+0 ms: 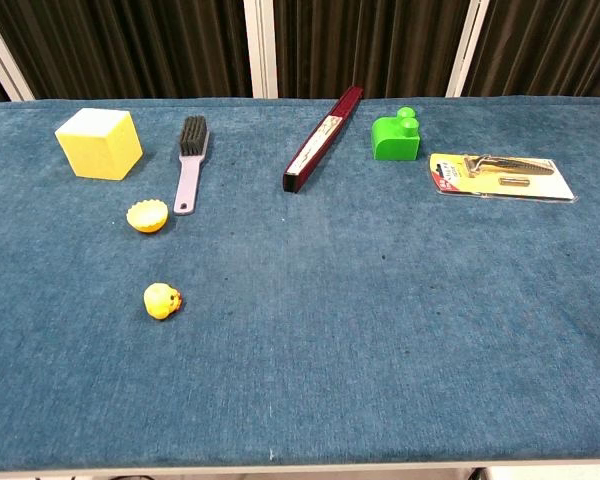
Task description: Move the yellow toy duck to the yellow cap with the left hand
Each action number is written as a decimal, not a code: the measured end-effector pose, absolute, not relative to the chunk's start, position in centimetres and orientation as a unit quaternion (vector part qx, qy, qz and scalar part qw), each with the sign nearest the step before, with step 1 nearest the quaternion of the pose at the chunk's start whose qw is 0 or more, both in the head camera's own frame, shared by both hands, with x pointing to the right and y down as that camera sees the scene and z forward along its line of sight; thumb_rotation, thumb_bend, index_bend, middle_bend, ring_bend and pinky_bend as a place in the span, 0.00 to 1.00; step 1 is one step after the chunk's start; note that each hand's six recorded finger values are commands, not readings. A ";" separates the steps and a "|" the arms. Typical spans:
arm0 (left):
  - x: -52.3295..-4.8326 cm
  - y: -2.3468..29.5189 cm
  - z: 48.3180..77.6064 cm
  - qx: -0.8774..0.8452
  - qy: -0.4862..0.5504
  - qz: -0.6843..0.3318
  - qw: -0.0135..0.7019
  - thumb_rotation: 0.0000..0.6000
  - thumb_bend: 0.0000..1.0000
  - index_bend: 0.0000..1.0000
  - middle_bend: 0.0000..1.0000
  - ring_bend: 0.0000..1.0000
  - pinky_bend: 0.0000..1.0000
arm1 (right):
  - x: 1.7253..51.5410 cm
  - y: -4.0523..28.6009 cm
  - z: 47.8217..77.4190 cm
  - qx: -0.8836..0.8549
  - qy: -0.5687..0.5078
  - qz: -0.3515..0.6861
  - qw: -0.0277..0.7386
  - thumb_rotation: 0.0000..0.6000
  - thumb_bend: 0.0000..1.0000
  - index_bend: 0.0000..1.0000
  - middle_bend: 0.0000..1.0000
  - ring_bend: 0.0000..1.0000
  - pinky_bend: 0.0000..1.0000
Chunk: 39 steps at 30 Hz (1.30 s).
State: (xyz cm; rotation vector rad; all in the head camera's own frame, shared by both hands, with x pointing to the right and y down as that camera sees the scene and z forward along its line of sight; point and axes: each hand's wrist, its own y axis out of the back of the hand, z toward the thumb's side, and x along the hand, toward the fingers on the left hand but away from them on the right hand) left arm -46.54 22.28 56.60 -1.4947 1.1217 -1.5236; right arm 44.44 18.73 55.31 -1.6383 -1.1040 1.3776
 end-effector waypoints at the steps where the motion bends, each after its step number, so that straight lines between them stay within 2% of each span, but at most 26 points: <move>1: -46.5 22.2 56.6 -0.578 0.434 -0.591 0.359 1.00 0.29 0.21 0.13 0.05 0.00 | 44.4 18.7 55.3 -0.635 -0.428 0.534 0.358 1.00 0.22 0.00 0.00 0.00 0.02; 10: -45.1 21.8 56.9 -0.596 0.425 -0.574 0.368 1.00 0.28 0.21 0.13 0.05 0.00 | 44.3 18.3 55.1 -0.634 -0.427 0.532 0.363 1.00 0.22 0.00 0.00 0.00 0.02; 15: -41.9 20.8 58.0 -0.641 0.396 -0.537 0.380 1.00 0.23 0.23 0.13 0.05 0.00 | 44.6 18.2 54.4 -0.627 -0.434 0.530 0.372 1.00 0.22 0.00 0.00 0.00 0.02; 20: -37.0 20.0 60.3 -0.700 0.338 -0.493 0.389 1.00 0.20 0.24 0.13 0.06 0.00 | 45.1 18.4 54.0 -0.619 -0.439 0.534 0.372 1.00 0.22 0.00 0.00 0.00 0.02; 30: -26.5 20.1 66.2 -0.792 0.218 -0.424 0.381 1.00 0.20 0.28 0.13 0.06 0.00 | 45.3 18.5 54.2 -0.617 -0.437 0.542 0.367 1.00 0.22 0.00 0.00 0.00 0.02; 39: -23.4 19.4 68.9 -0.796 0.196 -0.425 0.382 1.00 0.24 0.31 0.13 0.05 0.00 | 45.5 18.5 54.5 -0.618 -0.437 0.544 0.363 1.00 0.22 0.00 0.00 0.00 0.02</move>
